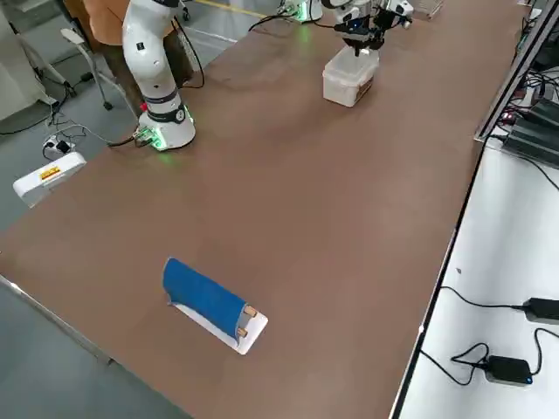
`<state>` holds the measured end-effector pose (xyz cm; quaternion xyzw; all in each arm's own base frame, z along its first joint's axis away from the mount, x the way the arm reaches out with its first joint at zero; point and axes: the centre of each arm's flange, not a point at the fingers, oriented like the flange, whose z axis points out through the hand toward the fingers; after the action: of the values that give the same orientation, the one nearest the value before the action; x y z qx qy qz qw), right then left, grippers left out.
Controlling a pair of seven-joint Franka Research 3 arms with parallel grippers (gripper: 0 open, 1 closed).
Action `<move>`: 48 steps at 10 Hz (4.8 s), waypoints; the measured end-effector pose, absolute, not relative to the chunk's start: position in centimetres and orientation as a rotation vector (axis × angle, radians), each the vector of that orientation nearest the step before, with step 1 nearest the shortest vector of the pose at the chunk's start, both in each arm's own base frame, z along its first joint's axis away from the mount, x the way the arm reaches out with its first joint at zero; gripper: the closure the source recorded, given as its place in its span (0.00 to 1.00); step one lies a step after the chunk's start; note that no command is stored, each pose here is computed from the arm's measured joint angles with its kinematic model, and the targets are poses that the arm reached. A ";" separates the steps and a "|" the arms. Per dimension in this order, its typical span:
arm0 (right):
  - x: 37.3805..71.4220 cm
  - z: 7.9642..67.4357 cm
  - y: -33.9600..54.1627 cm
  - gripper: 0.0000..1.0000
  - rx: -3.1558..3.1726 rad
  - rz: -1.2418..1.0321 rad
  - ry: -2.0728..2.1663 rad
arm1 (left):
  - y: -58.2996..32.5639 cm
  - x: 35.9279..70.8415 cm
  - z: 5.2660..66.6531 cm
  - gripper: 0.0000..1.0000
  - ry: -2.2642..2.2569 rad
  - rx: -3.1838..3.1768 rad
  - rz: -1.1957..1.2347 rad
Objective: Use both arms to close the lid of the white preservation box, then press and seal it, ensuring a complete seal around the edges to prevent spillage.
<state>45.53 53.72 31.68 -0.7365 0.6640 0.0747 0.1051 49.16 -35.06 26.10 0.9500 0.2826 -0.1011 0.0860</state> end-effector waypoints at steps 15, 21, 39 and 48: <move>45.8 32.0 52.7 0.99 -2.286 0.237 1.951 | -34.0 52.1 38.3 0.99 0.918 2.824 -0.275; 49.3 35.2 43.5 0.99 -2.476 0.275 1.898 | -40.9 49.7 38.7 0.99 0.849 2.870 -0.221; 49.9 26.3 35.8 0.99 -2.445 0.689 1.708 | -55.2 46.9 31.2 0.99 0.917 2.821 -0.109; 49.4 26.2 36.7 0.99 -2.436 0.686 1.698 | -55.2 46.9 31.2 0.99 0.915 2.822 -0.100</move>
<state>49.42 36.66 26.24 -0.7985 0.5564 0.2249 0.0468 46.89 -55.21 31.17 0.9471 0.3071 -0.0334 0.0865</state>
